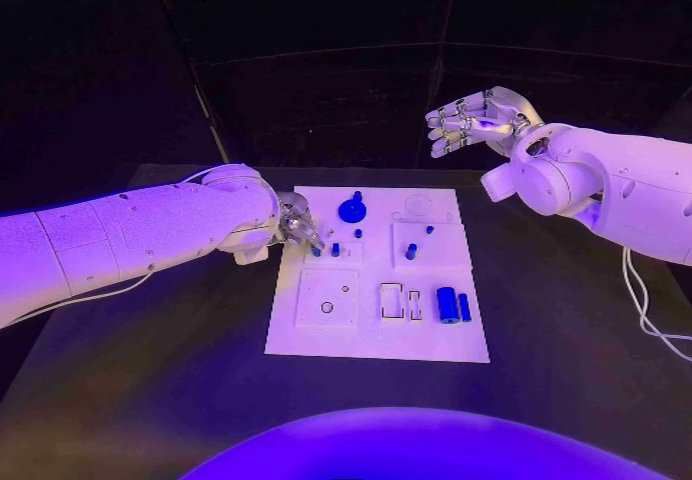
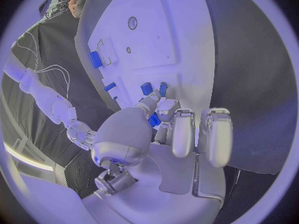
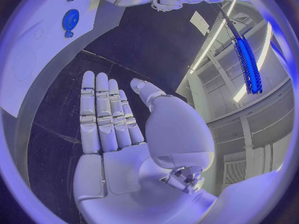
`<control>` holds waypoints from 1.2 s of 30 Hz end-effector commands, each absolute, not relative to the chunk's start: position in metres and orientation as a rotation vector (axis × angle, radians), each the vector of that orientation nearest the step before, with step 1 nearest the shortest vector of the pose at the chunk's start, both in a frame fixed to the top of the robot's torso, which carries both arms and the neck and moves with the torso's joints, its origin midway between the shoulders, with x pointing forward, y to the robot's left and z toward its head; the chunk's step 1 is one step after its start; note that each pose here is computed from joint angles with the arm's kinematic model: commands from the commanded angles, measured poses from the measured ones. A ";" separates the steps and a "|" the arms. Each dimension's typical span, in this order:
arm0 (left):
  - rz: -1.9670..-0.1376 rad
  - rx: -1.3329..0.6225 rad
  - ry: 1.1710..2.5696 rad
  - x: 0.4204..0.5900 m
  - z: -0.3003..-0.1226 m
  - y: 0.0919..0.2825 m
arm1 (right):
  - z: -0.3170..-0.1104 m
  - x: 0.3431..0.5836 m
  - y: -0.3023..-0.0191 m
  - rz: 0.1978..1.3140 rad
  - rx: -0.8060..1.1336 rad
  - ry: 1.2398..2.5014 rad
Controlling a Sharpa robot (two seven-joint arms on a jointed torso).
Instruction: Assemble the parts on the task board
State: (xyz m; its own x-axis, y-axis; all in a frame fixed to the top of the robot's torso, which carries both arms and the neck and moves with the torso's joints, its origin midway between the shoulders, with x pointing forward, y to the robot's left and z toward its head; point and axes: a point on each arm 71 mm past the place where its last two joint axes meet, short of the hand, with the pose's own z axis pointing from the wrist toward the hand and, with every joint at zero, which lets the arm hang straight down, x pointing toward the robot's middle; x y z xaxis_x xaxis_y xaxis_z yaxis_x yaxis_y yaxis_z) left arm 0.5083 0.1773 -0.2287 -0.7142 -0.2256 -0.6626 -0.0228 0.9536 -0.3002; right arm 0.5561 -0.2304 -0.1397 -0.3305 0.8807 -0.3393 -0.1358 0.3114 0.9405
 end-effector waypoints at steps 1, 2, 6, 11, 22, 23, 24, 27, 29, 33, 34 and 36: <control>-0.311 -0.133 2.369 0.506 -0.233 0.178 | -0.138 0.556 -0.230 1.244 0.697 1.539; -0.311 -0.130 2.371 0.506 -0.233 0.178 | -0.138 0.556 -0.230 1.244 0.697 1.539; -0.313 -0.118 2.377 0.505 -0.234 0.175 | -0.138 0.556 -0.229 1.245 0.696 1.540; -0.313 -0.107 2.385 0.504 -0.235 0.174 | -0.138 0.556 -0.229 1.246 0.696 1.541; -0.305 -0.109 2.386 0.506 -0.236 0.173 | -0.138 0.556 -0.229 1.245 0.696 1.539; -0.305 -0.111 2.384 0.507 -0.236 0.173 | -0.138 0.556 -0.229 1.245 0.696 1.539; -0.304 -0.112 2.383 0.507 -0.236 0.173 | -0.138 0.556 -0.229 1.245 0.696 1.539; -0.301 -0.118 2.378 0.508 -0.236 0.174 | -0.138 0.556 -0.229 1.245 0.697 1.538; -0.299 -0.122 2.376 0.509 -0.236 0.174 | -0.138 0.556 -0.229 1.245 0.698 1.538; -0.295 -0.127 2.373 0.511 -0.237 0.175 | -0.138 0.556 -0.229 1.246 0.698 1.538; -0.295 -0.129 2.372 0.511 -0.237 0.175 | -0.138 0.556 -0.229 1.246 0.698 1.538; -0.294 -0.133 2.369 0.512 -0.237 0.176 | -0.138 0.556 -0.229 1.245 0.698 1.537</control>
State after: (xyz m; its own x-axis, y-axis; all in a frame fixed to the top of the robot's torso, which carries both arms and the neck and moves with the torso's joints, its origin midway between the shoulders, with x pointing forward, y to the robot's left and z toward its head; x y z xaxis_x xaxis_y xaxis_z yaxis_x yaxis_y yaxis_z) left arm 0.5117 0.1752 -0.2361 -0.7228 -0.1911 -0.6641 -0.0143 0.9649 -0.2622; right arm 0.5557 -0.2300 -0.1397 -0.3328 0.8800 -0.3389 -0.1364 0.3107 0.9407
